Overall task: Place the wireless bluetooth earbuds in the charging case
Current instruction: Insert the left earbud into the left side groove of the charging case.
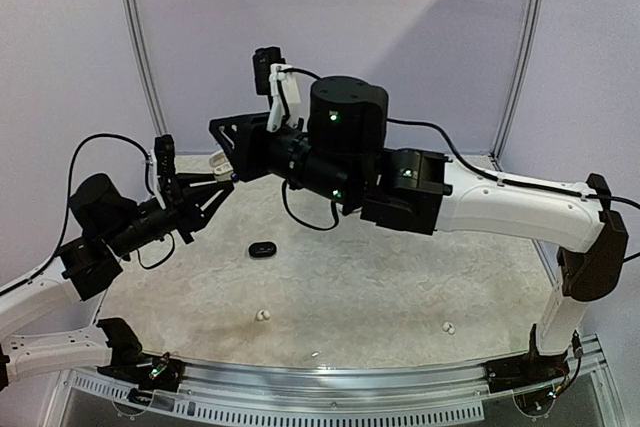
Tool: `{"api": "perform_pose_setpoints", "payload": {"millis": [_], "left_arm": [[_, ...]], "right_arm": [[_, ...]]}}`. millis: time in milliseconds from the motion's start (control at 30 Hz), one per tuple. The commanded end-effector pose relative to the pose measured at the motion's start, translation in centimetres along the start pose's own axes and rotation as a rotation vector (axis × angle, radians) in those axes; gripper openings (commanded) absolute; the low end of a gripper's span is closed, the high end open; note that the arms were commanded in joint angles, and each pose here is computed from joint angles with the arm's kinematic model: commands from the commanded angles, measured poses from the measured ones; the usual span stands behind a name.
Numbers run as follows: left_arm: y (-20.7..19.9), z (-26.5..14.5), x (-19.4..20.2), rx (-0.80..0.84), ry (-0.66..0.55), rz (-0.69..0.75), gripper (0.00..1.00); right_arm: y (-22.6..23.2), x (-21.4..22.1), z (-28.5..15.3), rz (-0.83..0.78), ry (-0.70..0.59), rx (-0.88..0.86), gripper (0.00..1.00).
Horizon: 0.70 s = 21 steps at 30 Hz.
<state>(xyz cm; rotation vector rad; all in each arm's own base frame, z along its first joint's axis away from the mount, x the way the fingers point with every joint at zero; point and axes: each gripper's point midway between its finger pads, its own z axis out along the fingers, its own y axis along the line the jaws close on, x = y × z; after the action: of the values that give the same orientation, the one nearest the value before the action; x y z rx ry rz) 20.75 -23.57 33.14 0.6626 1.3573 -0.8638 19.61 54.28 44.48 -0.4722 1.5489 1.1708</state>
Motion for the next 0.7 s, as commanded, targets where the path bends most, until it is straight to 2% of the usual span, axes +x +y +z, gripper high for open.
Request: {"api": "perform_pose_setpoints", "payload": {"millis": [0, 133, 667], "left_arm": [[-0.4, -0.1, -1.5, -0.003, -0.059, 0.067, 0.0], [-0.2, 0.0, -1.6, -0.018, -0.065, 0.072, 0.0], [-0.1, 0.0, -2.0, -0.03, -0.083, 0.083, 0.0]], "right_arm": [[2.0, 0.8, 0.9, -0.065, -0.029, -0.081, 0.0], [2.1, 1.6, 1.2, -0.07, -0.018, -0.092, 0.0], [-1.2, 3.9, 1.5, -0.091, -0.003, 0.041, 0.0]]}}
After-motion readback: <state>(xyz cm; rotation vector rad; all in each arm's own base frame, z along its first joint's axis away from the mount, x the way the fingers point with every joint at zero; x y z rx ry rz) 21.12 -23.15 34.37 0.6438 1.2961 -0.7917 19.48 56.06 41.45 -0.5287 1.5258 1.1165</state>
